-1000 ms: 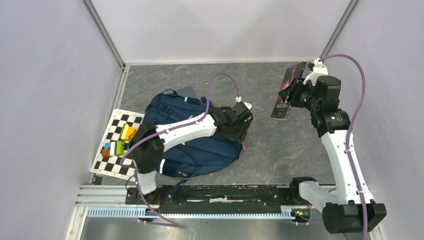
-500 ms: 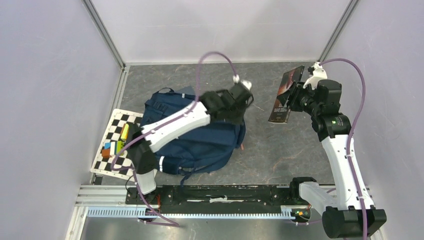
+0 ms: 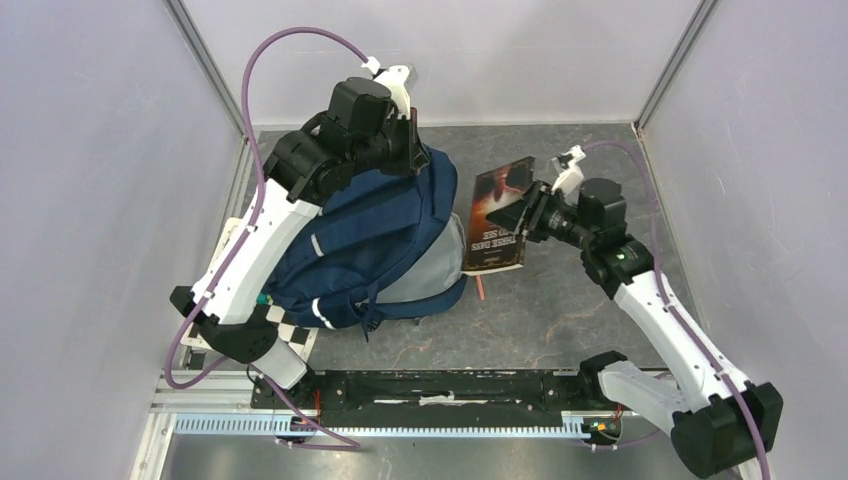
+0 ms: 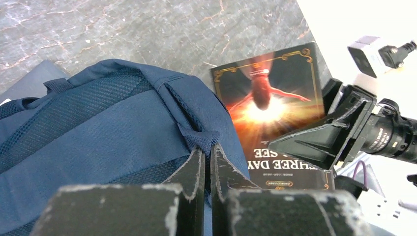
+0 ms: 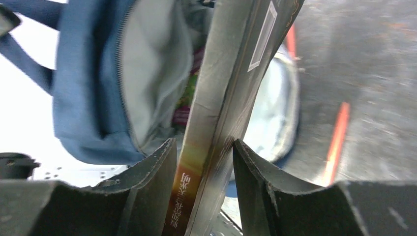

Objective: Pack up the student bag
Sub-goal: Place the book in the student bag.

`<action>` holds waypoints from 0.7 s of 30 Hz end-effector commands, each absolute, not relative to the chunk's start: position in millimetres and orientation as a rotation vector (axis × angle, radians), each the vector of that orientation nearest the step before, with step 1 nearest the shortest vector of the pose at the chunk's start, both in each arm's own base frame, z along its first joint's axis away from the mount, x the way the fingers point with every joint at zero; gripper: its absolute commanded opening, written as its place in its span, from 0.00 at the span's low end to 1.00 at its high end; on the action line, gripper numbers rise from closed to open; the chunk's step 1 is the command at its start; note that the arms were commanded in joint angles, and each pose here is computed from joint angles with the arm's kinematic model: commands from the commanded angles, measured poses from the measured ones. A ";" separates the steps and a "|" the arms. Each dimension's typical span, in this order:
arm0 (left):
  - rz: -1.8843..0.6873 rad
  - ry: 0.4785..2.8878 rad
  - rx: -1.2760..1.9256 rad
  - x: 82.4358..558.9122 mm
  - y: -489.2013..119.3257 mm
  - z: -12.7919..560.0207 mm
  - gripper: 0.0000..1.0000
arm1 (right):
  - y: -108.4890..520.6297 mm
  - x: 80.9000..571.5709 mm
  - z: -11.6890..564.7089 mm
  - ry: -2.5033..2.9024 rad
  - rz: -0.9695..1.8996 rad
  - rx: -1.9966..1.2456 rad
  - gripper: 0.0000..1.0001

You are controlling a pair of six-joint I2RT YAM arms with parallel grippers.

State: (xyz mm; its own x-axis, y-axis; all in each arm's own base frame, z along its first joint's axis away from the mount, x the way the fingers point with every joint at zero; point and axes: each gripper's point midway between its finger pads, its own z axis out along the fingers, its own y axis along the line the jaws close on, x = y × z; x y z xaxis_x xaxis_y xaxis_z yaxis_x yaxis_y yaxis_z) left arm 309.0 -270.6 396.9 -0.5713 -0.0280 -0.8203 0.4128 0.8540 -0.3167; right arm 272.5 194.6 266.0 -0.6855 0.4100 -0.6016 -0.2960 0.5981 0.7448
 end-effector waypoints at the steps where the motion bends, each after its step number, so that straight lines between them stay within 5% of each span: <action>1: -0.672 1.941 0.356 298.7 -263.2 446.5 0.02 | 241.5 277.5 336.4 1.782 1.359 0.001 0.00; 21: -0.825 1.866 0.285 278.4 -214.4 489.2 0.02 | 391.9 263.7 283.3 1.864 1.591 -0.316 0.00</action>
State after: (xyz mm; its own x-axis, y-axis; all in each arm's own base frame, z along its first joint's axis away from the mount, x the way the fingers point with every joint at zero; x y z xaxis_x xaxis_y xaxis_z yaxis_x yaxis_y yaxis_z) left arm 289.2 -218.1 435.0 -0.5578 -0.0983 -0.8241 0.4377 0.8088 -0.3927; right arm 254.0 359.3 220.7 -0.8451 0.1796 -0.5035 -0.4027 0.4055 0.8206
